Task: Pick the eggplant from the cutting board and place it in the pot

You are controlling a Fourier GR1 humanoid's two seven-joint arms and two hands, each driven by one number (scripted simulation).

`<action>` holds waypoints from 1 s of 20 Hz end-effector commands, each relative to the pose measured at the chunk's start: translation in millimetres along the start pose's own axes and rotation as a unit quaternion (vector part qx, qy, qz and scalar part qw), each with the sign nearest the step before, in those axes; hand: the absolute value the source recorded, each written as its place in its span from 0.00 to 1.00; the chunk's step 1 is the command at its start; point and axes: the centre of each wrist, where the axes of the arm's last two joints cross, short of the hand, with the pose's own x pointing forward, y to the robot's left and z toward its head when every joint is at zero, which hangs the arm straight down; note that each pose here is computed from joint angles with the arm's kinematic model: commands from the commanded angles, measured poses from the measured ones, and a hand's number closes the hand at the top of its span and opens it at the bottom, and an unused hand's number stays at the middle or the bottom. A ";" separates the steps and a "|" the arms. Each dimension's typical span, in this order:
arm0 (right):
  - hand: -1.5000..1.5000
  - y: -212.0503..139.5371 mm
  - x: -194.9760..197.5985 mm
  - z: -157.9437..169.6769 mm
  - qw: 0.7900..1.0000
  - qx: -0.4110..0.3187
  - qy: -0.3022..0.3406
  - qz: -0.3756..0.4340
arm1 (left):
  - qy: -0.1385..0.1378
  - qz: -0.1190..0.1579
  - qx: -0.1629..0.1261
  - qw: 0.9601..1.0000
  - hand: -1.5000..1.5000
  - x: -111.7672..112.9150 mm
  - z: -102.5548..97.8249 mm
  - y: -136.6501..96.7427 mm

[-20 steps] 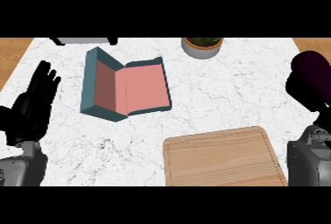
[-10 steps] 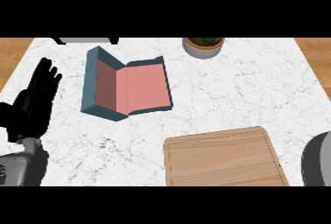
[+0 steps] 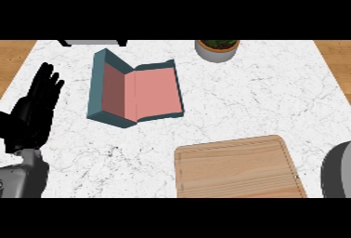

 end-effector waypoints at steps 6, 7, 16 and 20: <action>1.00 61.7 -40.8 -18.2 0.993 0.076 0.076 -0.042 | -0.005 0.007 0.004 1.000 0.50 0.4 2.3 10.5; 0.00 67.0 -45.8 -21.2 0.992 0.093 0.084 -0.032 | 0.005 0.013 -0.001 1.000 0.50 10.1 -3.2 2.1; 0.00 78.7 -44.7 -24.9 0.961 0.141 0.047 -0.234 | -0.006 -0.002 0.004 1.000 0.50 4.4 -3.1 -5.5; 0.00 63.4 -51.0 -37.1 0.938 0.074 0.056 -0.333 | -0.003 -0.002 0.005 1.000 0.50 5.9 0.9 -6.8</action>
